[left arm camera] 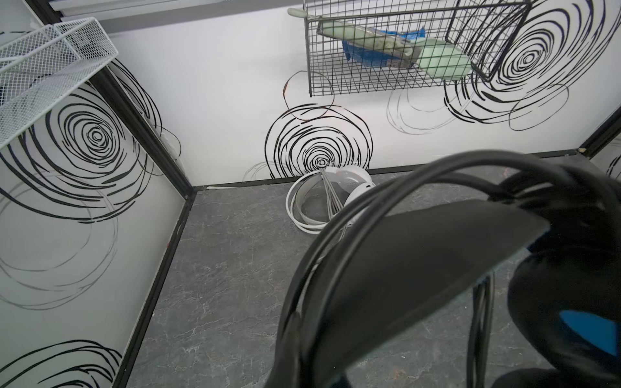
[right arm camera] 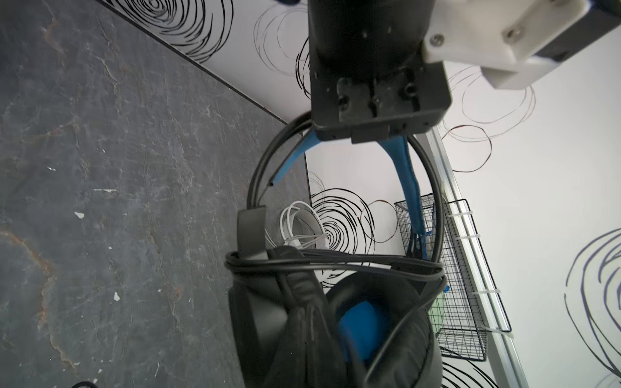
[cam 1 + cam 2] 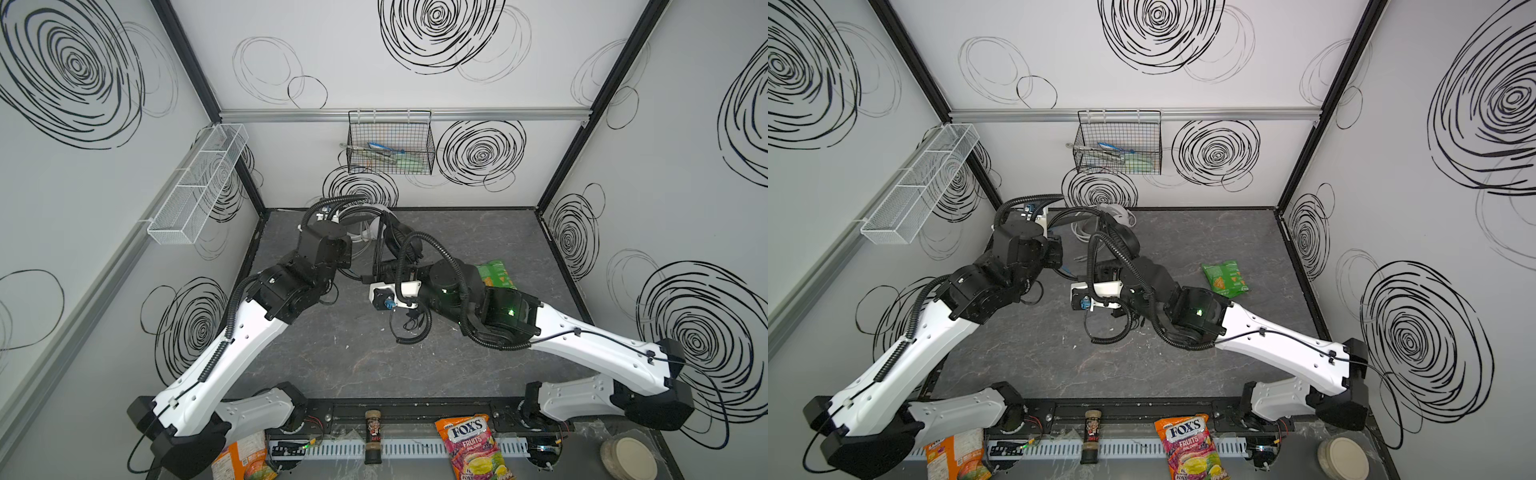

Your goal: Wrap the headphones

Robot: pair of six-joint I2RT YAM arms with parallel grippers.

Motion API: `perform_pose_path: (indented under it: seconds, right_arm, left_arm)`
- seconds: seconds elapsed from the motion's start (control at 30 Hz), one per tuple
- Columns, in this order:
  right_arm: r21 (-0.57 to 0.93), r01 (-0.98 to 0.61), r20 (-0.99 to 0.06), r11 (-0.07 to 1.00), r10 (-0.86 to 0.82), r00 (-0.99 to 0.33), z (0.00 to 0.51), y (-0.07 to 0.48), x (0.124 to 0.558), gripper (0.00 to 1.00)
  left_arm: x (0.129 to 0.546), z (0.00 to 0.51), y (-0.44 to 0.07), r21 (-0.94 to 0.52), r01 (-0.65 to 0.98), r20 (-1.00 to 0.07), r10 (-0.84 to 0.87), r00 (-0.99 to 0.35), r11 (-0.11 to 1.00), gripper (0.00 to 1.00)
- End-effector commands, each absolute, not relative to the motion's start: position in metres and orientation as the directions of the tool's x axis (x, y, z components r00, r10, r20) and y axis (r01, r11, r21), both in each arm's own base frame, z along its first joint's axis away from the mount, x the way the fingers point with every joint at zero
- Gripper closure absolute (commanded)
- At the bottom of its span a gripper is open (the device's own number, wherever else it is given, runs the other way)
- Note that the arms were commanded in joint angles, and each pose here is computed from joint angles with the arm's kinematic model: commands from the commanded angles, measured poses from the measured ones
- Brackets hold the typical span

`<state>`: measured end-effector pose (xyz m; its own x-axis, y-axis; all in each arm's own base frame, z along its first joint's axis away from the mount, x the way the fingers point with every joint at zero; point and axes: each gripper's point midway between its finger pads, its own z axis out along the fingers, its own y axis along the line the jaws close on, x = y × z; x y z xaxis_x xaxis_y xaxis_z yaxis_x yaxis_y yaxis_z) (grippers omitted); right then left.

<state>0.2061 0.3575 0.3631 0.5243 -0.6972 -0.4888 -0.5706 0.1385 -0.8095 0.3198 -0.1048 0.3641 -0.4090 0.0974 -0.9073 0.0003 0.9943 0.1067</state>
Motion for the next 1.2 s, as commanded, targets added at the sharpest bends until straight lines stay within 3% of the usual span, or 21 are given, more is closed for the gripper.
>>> perform_pose_path:
  seconds: [0.0, 0.17, 0.33, 0.53, 0.8, 1.17]
  right_arm:
    - [-0.846, -0.488, -0.487, 0.216, -0.688, 0.538, 0.407, 0.332, 0.219, 0.93]
    - [-0.872, -0.451, -0.437, 0.189, -0.717, 0.543, 0.406, 0.327, 0.226, 0.92]
    - [-0.873, -0.426, -0.453, 0.236, -0.718, 0.529, 0.412, 0.324, 0.237, 0.93]
    - [-0.851, -0.361, -0.519, 0.380, -0.707, 0.480, 0.446, 0.304, 0.269, 0.88]
    - [-0.803, -0.399, -0.592, 0.443, -0.673, 0.444, 0.443, 0.297, 0.283, 0.88]
    - [-0.643, -0.490, -0.765, 0.589, -0.521, 0.378, 0.443, 0.257, 0.294, 0.83]
  left_arm:
    - [0.319, 0.372, -0.104, 0.160, 0.025, -0.902, 0.156, -0.402, 0.987, 1.00]
    - [0.315, 0.368, -0.118, 0.205, 0.130, -0.879, 0.241, -0.412, 0.970, 1.00]
    - [0.307, 0.366, -0.145, 0.134, 0.282, -0.884, 0.243, -0.399, 0.950, 1.00]
    - [0.289, 0.358, -0.167, 0.083, 0.413, -0.872, 0.267, -0.411, 0.907, 1.00]
    - [0.259, 0.372, -0.188, -0.016, 0.576, -0.907, 0.230, -0.352, 0.817, 1.00]
    - [0.242, 0.410, -0.193, -0.139, 0.641, -0.946, 0.089, -0.310, 0.755, 1.00]
